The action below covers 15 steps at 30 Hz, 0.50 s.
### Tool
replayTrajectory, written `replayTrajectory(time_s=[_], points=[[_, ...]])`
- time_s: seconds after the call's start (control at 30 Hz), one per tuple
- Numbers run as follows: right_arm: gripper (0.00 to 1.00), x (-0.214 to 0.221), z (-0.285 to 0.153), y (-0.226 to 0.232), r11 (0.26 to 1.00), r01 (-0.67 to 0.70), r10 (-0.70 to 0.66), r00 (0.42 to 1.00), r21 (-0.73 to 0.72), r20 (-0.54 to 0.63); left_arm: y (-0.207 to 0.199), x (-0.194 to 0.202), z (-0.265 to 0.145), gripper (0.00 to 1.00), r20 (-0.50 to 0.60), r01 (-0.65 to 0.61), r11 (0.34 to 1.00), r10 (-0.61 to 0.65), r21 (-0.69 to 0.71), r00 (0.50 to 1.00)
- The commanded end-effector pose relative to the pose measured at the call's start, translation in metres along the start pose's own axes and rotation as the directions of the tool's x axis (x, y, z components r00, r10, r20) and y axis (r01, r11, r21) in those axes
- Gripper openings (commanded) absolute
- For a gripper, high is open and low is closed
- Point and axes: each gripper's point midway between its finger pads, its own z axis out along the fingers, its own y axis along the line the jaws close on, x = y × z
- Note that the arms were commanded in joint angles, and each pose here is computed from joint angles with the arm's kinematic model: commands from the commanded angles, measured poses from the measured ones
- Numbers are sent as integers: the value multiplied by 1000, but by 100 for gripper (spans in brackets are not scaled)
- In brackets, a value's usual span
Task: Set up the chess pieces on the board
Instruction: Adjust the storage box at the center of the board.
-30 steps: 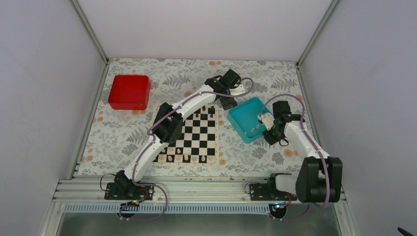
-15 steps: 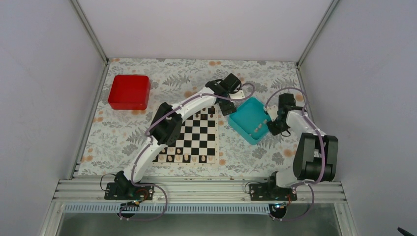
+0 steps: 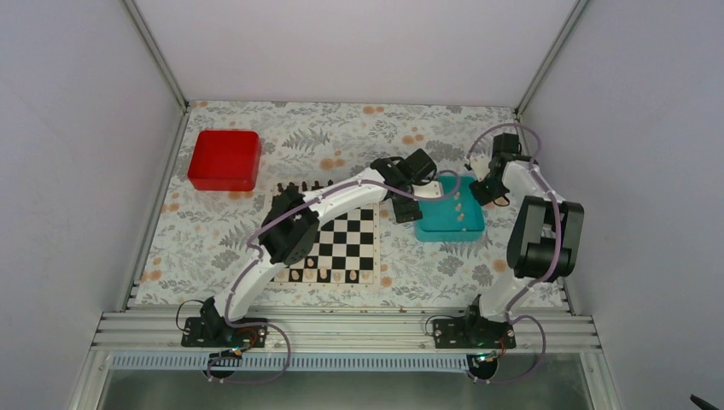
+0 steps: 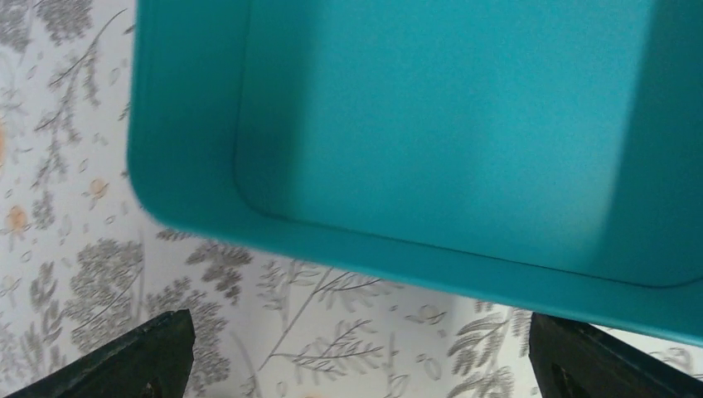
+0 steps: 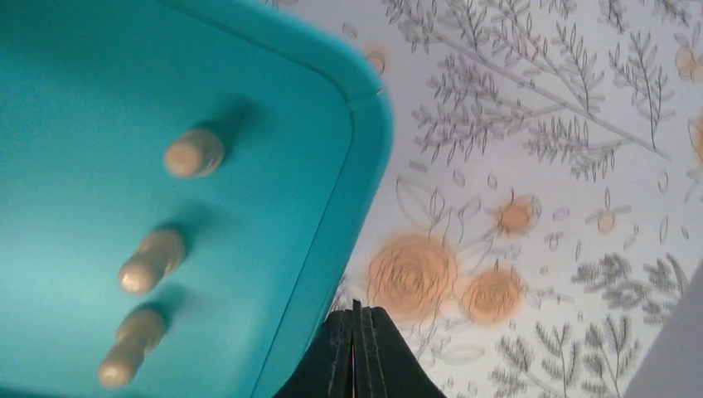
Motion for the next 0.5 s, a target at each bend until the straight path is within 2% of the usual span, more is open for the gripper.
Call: replayTrajectory(time_s=[0.0, 0.3, 0.47], points=[[4, -19, 13, -5, 997, 32, -30, 999, -74, 24, -23, -20, -16, 100, 53, -43, 999, 41, 29, 998], [4, -61, 23, -1, 976, 80, -66, 995, -201, 78, -69, -41, -14, 100, 77, -116, 990, 110, 79, 991], [4, -68, 25, 20, 952, 131, -111, 990, -277, 85, -93, -46, -8, 100, 77, -143, 984, 135, 110, 988]])
